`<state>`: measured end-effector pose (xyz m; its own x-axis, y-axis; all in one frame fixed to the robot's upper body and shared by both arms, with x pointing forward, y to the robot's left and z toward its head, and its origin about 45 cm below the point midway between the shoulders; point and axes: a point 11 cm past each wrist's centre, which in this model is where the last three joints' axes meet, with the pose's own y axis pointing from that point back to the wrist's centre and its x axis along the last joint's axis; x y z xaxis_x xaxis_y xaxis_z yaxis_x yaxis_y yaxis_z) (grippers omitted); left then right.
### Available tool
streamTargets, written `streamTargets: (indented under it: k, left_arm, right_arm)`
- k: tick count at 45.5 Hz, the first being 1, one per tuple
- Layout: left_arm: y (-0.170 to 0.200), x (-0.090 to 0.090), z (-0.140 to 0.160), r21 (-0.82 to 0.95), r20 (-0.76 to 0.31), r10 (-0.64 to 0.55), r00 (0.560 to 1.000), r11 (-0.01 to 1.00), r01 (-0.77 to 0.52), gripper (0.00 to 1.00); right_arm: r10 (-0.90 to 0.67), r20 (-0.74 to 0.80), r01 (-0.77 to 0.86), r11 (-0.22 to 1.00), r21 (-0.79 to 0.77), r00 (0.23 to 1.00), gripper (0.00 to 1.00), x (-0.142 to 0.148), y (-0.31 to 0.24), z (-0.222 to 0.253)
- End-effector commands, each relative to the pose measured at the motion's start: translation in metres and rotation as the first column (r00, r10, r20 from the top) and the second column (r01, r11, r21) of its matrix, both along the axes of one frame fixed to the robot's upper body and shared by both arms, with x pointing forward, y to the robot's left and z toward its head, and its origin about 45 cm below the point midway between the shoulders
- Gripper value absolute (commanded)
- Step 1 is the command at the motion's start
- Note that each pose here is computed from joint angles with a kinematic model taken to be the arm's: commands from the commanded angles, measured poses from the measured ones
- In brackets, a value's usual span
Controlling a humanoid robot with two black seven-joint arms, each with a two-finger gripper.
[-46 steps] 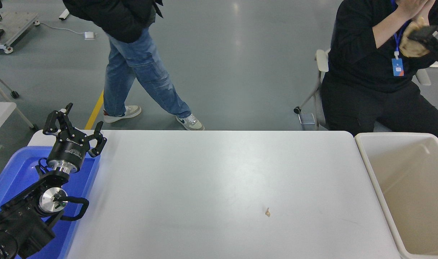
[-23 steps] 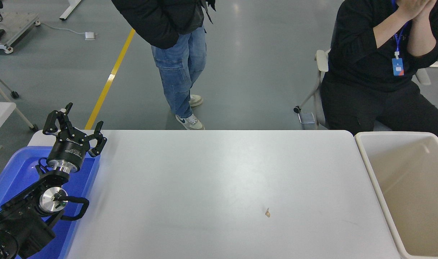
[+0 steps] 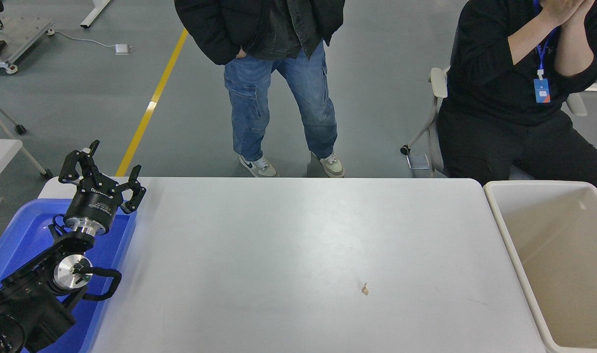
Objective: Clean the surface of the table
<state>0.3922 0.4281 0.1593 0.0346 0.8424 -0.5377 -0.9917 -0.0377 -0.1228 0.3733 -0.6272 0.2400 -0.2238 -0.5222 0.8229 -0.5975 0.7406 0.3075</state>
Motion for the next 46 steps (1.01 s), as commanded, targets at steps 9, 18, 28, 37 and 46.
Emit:
streamTargets:
  k: [9, 18, 28, 37, 46]
  left_arm:
    - [0.0, 0.0, 0.0, 0.0, 0.001, -0.001, 1.0, 1.0, 0.001, 1.0]
    - [0.001, 0.0, 0.0, 0.002, -0.001, 0.002, 1.0, 1.0, -0.002, 1.0]
    - [0.0, 0.0, 0.0, 0.001, 0.0, 0.001, 1.0, 1.0, -0.001, 1.0]
    - [0.0, 0.0, 0.0, 0.0, 0.0, 0.0, 1.0, 1.0, 0.0, 1.0]
    - [0.0, 0.0, 0.0, 0.001, 0.0, 0.001, 1.0, 1.0, -0.001, 1.0]
  right_arm:
    - [0.015, -0.084, -0.007, 0.995, 0.1, 0.996, 0.0, -0.014, 0.054, -0.095]
    - [0.031, -0.115, -0.017, 0.992, 0.124, 0.993, 0.0, -0.021, 0.07, -0.119]
    - [0.057, -0.152, -0.034, 0.988, 0.149, 0.987, 0.0, -0.028, 0.083, -0.14]
    - [0.084, -0.171, -0.052, 0.982, 0.182, 0.982, 0.0, -0.03, 0.1, -0.157]
    - [0.097, -0.164, -0.064, 0.979, 0.195, 0.982, 0.0, -0.025, 0.113, -0.161]
